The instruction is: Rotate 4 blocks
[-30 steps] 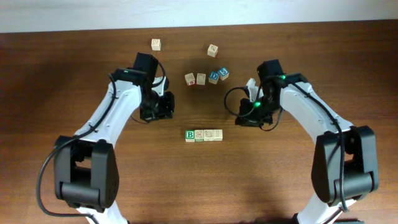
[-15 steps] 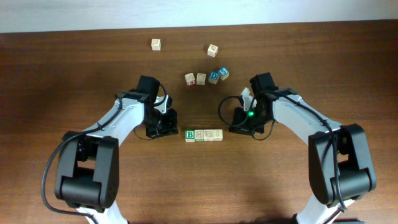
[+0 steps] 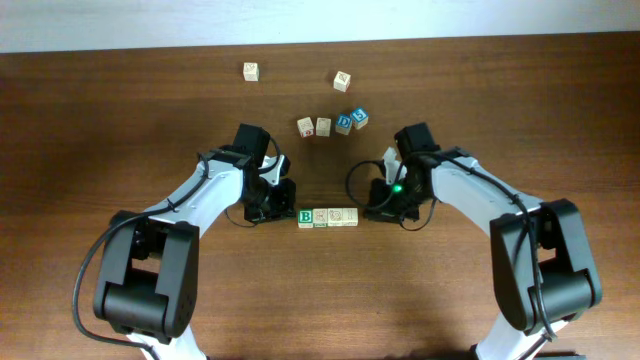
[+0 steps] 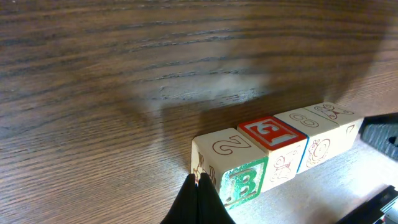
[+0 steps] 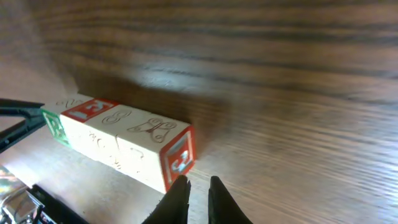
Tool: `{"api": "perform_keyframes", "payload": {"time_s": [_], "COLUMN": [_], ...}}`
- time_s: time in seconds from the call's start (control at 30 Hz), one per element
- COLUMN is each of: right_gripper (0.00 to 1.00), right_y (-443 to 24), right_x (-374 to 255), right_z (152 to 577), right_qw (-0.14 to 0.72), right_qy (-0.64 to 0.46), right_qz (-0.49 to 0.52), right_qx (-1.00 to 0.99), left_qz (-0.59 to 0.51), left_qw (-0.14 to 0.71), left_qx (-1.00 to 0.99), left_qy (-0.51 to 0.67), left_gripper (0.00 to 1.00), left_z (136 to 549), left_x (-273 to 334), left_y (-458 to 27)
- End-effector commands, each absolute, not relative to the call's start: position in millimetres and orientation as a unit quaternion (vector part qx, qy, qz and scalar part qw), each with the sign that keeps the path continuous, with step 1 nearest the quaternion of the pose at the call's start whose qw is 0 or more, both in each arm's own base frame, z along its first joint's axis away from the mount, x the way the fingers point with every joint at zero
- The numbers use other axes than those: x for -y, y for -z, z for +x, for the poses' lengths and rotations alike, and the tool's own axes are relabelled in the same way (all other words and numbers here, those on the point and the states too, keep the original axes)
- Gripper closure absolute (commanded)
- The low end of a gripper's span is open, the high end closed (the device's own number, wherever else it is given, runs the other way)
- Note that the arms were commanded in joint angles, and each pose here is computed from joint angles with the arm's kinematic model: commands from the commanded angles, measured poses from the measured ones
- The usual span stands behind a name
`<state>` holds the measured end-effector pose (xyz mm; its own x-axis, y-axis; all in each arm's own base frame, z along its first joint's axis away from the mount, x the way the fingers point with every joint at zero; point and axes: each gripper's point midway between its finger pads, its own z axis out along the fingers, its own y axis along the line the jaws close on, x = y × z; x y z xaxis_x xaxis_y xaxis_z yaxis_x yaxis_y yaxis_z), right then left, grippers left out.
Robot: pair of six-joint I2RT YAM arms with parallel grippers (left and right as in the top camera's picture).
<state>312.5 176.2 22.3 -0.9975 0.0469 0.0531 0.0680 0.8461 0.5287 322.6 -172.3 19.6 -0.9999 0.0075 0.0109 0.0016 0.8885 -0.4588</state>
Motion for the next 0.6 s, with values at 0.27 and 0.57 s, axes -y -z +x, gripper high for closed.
{"api": "perform_keyframes", "payload": {"time_s": [0.27,0.57], "right_gripper": [0.87,0.87], "right_y": [-18,-9], "right_x": [-187,-185], "right_z": [303,303], "right_qw": [0.032,0.042], "right_qy": [0.27,0.267], "right_qz": [-0.024,-0.034], "right_qx": [0.962,0.962], "left_qz": [-0.025,-0.026], "left_qw": [0.013,0.008], "left_qx": [0.971,0.971], "left_qy": [-0.236,-0.238], "left_gripper": [1.0,1.0], "left_z": [316,318], "left_x": [171,172], "left_y": [-17,-17]}}
